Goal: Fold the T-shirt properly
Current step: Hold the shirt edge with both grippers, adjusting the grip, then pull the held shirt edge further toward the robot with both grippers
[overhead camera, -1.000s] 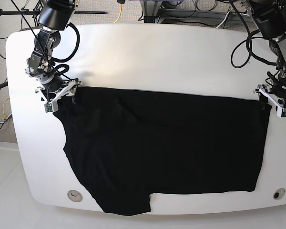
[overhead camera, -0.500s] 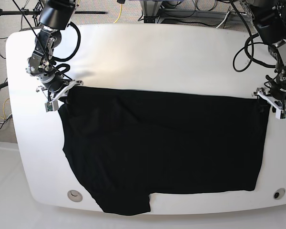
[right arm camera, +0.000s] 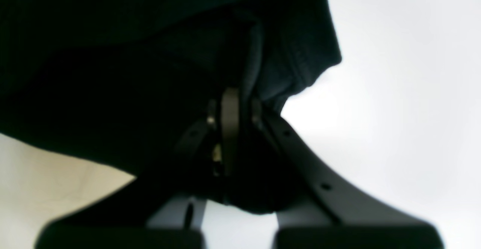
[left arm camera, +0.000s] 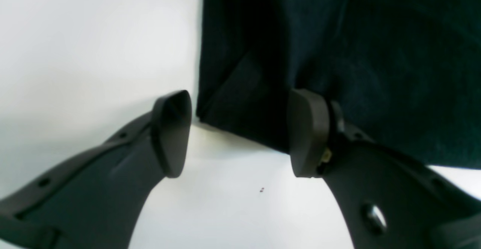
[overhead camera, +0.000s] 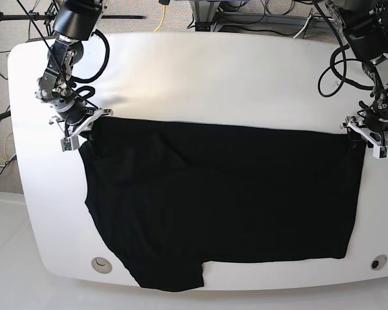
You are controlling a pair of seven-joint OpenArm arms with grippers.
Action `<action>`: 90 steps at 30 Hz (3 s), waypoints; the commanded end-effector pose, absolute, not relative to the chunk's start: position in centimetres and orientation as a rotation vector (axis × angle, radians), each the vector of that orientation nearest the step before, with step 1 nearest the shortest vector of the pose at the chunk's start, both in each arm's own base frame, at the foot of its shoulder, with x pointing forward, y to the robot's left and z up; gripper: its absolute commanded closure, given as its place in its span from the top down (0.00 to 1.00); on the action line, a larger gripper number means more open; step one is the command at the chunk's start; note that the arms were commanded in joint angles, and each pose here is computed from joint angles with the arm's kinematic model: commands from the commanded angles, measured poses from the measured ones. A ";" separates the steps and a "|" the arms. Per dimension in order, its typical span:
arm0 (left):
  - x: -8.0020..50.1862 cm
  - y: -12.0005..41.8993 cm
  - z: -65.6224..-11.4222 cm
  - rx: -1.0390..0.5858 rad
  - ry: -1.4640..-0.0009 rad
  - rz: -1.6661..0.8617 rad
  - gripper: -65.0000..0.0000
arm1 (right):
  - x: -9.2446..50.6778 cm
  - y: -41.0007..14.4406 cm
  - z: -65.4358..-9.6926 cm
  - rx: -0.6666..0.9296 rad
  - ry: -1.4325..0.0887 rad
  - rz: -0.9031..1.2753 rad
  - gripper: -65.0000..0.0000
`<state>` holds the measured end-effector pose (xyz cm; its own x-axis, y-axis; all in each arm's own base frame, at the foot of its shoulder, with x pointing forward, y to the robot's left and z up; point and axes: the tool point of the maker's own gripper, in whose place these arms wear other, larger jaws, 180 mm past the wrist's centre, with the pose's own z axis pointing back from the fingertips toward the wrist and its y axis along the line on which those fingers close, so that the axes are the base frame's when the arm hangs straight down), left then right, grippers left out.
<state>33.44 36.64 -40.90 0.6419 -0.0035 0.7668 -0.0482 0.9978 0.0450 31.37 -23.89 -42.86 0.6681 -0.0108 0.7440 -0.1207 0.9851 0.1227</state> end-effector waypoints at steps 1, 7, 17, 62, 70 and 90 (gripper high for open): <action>34.1 37.5 -40.3 0.078 -0.881 0.024 0.58 | 31.1 -24.3 -43.0 0.144 -0.807 0.085 0.00; 34.3 37.4 -40.4 0.069 -0.878 0.030 0.57 | 31.0 -24.2 -43.0 0.145 -0.805 0.088 0.00; 34.7 37.3 -40.4 0.048 -0.885 0.035 0.41 | 31.1 -24.1 -42.9 0.150 -0.815 0.088 0.00; 23.0 37.8 -37.9 0.219 -0.821 -0.158 0.00 | 22.0 -22.0 -41.6 0.095 -0.776 0.195 0.00; 18.3 38.3 -37.2 0.258 -0.787 -0.161 0.00 | 19.1 -22.1 -41.1 0.071 -0.743 0.212 0.00; 13.6 36.5 -38.0 0.234 -0.666 -0.248 0.00 | 13.9 -22.6 -42.8 0.064 -0.607 0.224 0.00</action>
<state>12.73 36.34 -39.15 0.7872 -0.2788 0.5501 0.1455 0.9508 0.2736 14.72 -22.08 -42.52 0.7763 0.1675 0.6077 -0.2213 0.9751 0.0139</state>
